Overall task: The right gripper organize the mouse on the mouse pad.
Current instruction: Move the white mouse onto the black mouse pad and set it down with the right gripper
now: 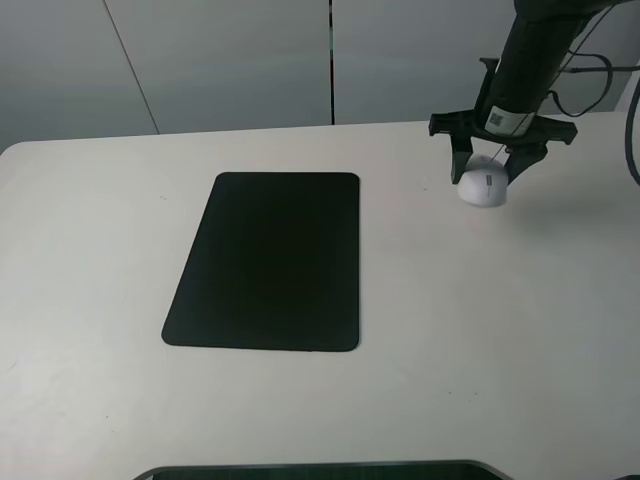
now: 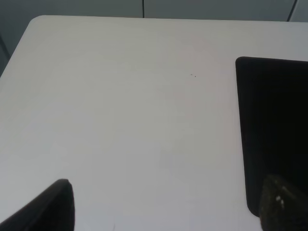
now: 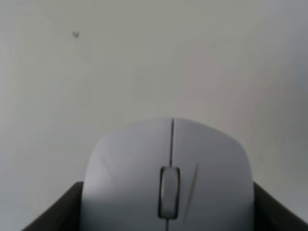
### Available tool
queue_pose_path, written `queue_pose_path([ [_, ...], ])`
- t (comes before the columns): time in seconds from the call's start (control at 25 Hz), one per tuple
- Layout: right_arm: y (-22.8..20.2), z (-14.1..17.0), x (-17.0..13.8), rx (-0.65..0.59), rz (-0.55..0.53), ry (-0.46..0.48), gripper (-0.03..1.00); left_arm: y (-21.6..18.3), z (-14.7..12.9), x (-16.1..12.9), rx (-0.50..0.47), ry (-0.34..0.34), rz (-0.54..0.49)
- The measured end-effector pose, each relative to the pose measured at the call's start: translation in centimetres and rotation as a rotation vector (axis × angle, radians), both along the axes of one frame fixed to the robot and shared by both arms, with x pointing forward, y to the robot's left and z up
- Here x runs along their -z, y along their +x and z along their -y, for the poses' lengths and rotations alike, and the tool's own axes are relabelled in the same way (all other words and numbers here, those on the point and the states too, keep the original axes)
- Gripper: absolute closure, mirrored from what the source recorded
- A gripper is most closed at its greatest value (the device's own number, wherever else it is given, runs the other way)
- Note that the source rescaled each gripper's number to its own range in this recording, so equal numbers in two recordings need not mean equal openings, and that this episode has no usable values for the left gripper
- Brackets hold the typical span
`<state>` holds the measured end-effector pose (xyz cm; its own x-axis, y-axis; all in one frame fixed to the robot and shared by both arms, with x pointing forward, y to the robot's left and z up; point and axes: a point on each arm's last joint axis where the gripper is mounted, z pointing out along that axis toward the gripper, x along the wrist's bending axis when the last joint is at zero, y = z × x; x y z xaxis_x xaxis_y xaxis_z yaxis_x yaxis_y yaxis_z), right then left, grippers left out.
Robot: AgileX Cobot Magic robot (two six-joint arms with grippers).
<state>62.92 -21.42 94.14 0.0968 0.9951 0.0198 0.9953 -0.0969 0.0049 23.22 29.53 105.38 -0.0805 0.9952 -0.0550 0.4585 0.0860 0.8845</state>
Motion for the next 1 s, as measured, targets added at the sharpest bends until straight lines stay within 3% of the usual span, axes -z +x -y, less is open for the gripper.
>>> queue_pose_path([
  [0.52, -0.4, -3.2, -1.4, -0.311, -0.008, 0.022, 0.96, 0.0, 0.0, 0.0, 0.0, 0.0, 0.0],
  [0.76, -1.8, -7.9, -1.9, -0.538, 0.011, 0.043, 0.96, 0.0, 0.0, 0.0, 0.0, 0.0, 0.0],
  [1.0, -2.6, -12.4, -3.6, -0.692, 0.102, 0.081, 0.96, 0.0, 0.0, 0.0, 0.0, 0.0, 0.0],
])
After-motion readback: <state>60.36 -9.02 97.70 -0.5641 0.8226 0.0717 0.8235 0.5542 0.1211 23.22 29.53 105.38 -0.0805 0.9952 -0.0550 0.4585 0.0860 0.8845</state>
